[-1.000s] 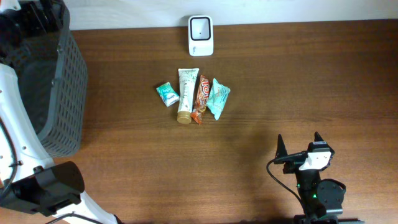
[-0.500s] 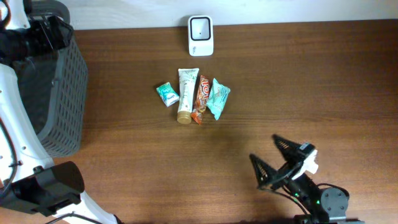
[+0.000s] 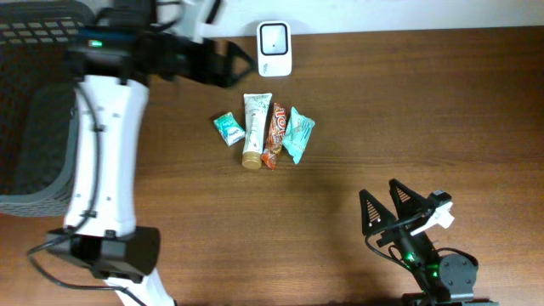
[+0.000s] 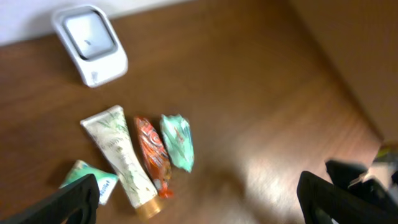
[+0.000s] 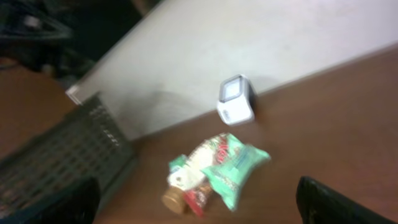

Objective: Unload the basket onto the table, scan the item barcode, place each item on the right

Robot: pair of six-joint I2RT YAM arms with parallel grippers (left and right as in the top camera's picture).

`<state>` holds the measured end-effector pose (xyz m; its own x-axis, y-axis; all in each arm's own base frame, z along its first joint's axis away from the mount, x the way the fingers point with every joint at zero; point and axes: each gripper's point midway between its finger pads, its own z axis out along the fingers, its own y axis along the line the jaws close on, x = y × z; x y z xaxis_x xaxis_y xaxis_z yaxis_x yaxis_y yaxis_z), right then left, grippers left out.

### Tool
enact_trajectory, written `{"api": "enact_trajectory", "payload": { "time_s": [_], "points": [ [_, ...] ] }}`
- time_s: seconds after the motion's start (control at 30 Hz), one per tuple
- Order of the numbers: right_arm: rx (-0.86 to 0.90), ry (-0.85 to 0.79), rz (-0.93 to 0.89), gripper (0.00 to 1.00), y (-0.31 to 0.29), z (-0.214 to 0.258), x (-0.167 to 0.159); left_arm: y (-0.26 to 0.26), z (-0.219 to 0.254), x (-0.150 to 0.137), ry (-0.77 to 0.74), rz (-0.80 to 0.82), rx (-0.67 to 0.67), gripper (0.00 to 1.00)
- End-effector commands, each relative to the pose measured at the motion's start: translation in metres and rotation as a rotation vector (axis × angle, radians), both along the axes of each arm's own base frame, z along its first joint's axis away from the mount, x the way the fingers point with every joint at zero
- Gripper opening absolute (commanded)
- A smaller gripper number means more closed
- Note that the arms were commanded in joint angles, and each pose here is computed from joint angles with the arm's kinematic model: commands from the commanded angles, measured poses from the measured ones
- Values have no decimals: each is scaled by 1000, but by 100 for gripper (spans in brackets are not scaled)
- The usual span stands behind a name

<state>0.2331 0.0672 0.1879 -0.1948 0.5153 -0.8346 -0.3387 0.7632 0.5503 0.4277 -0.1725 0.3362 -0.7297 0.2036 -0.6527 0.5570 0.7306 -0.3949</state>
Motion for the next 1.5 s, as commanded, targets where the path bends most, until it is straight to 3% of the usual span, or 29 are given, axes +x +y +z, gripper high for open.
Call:
{"api": "enact_trajectory", "payload": {
  "time_s": [0.0,0.13,0.2,0.37,0.5,0.67,0.77,0.93,1.07,1.27,1.33,1.4,1.47],
  "points": [
    [-8,118,-67,99,-11,-25,2,-39,-46,-19,38,-61,220,99],
    [-12,153,-66,99,-11,-34,2,-75,-113,-34,171,-60,392,98],
    [-12,153,-66,99,-11,-34,2,-91,-143,-40,232,-100,430,86],
    [-12,153,-66,99,-11,-34,2,-119,-205,-46,332,-156,490,84],
    [-12,153,-66,99,-11,-34,2,-140,-240,-30,316,-156,482,72],
    [-12,153,-66,98,-11,-34,2,-141,-259,1,242,-52,511,65],
    [-12,153,-66,99,-11,-34,2,-146,-275,3,249,-59,516,50],
    [-12,153,-66,99,-11,-34,2,-143,-315,3,264,-52,603,47],
    [-12,153,-66,98,-11,-34,2,-113,-323,19,198,36,770,41],
    [-12,153,-66,99,-11,-34,2,-114,-319,20,201,34,754,41],
    [-12,153,-66,99,-11,-34,2,-118,-320,15,221,18,734,33],
    [-12,153,-66,99,-11,-34,2,-126,-312,14,228,2,694,17],
    [-12,153,-66,99,-11,-34,2,-134,-280,20,205,4,651,6]
  ]
}}
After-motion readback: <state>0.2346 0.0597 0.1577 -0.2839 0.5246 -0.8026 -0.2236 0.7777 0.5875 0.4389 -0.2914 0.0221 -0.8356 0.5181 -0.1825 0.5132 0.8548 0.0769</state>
